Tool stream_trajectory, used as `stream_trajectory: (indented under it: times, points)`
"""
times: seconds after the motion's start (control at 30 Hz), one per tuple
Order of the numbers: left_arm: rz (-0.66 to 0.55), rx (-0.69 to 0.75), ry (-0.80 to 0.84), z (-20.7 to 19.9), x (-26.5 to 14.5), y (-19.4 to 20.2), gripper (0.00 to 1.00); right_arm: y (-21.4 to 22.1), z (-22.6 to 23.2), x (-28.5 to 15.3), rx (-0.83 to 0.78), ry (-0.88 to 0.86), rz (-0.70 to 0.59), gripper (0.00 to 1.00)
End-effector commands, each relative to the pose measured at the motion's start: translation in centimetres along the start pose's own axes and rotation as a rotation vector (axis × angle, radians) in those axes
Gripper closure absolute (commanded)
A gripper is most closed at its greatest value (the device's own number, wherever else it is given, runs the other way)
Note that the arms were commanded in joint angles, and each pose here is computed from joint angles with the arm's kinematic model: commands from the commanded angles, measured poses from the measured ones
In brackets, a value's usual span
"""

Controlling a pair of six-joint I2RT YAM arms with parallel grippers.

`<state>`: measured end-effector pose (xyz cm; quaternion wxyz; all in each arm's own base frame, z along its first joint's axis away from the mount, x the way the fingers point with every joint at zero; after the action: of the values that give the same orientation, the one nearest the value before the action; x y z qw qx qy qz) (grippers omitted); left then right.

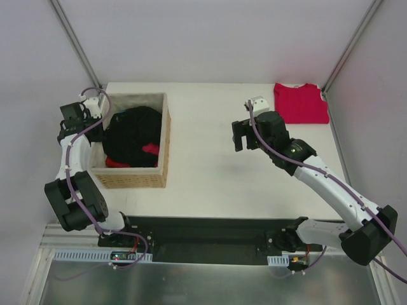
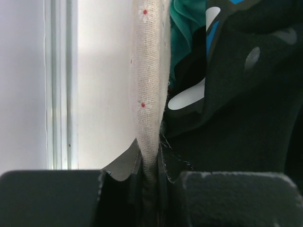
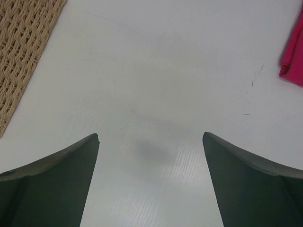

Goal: Fold and stack the t-shirts

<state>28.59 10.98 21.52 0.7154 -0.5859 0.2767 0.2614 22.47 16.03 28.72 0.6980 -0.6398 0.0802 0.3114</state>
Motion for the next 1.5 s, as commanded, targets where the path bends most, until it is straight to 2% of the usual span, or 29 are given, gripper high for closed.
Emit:
stream_trajectory:
  times: [0.0, 0.4, 0.6, 0.87, 0.9, 0.93, 1.13, 1.17, 1.2, 1.23, 1.27, 1.3, 1.37, 1.43, 1.47]
  points:
    - [0.082, -0.043, 0.006, 2.7, 1.7, 2.7, 1.0, -1.3, 0.7, -1.8, 0.035, -0.071, -0.08, 0.04]
    - [0.181, -0.177, -0.057, 4.2, 1.8, 9.1, 1.0, -1.5, 1.3, -1.8, 0.038, -0.096, -0.086, 0.04]
    - [0.233, -0.156, -0.119, 4.0, 1.5, 10.8, 1.0, -1.5, 1.3, -1.8, 0.042, -0.104, -0.091, 0.04]
    - [0.171, -0.167, -0.143, 3.8, 0.8, 11.1, 0.99, -1.3, 1.3, -1.8, 0.046, -0.113, -0.091, 0.04]
    - [0.152, -0.176, -0.147, 3.8, 0.7, 10.9, 0.13, -1.3, 1.4, -1.7, 0.047, -0.117, -0.091, 0.04]
    - [0.138, -0.178, -0.143, 3.7, 0.6, 10.6, 0.01, -1.2, 1.4, -1.7, 0.049, -0.123, -0.089, 0.04]
    - [0.012, -0.232, -0.181, 3.5, -1.3, 6.1, 0.01, -1.2, 1.7, -1.4, 0.057, -0.136, -0.079, 0.04]
    - [-0.027, -0.214, -0.191, 3.5, -2.0, 4.0, 0.01, -1.2, 1.7, -1.4, 0.056, -0.135, -0.078, 0.04]
    - [-0.03, -0.179, -0.176, 2.1, -1.9, 2.3, 0.01, -1.2, 1.7, -1.2, 0.054, -0.134, -0.075, 0.04]
    - [0.023, -0.16, -0.223, 1.4, -2.2, 1.6, 0.01, -1.2, 1.7, -1.1, 0.052, -0.135, -0.072, 0.04]
    - [-0.008, -0.133, -0.228, 1.1, -3.0, -0.6, 0.01, -1.3, 1.7, -1.2, 0.048, -0.135, -0.073, 0.04]
    - [-0.029, -0.089, -0.188, -0.5, -3.1, -2.1, 0.01, -1.3, 1.8, -1.1, 0.045, -0.13, -0.071, 0.04]
    - [-0.064, -0.092, -0.16, -1.4, -4.3, -4.4, 0.01, -1.5, 1.8, -0.8, 0.038, -0.119, -0.067, 0.04]
    - [-0.122, -0.128, -0.128, -2.4, -5.8, -7.0, 0.01, -1.5, 1.9, -0.5, 0.027, -0.103, -0.054, 0.04]
    - [-0.107, -0.155, -0.097, -2.9, -6.4, -7.3, 0.01, -1.7, 1.9, -0.5, 0.015, -0.097, -0.057, 0.04]
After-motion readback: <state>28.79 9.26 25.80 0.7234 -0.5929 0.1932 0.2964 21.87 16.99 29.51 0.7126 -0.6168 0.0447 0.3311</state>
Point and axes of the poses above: each gripper's point midway between its finger pads, its own x axis out along the fingers, its own z axis along the line the jaws close on, y = z × x, the point moved 10 cm from there along -x, back along the fingers, and after that the axes turned 11 degrees about x, right-handed, at the moved point
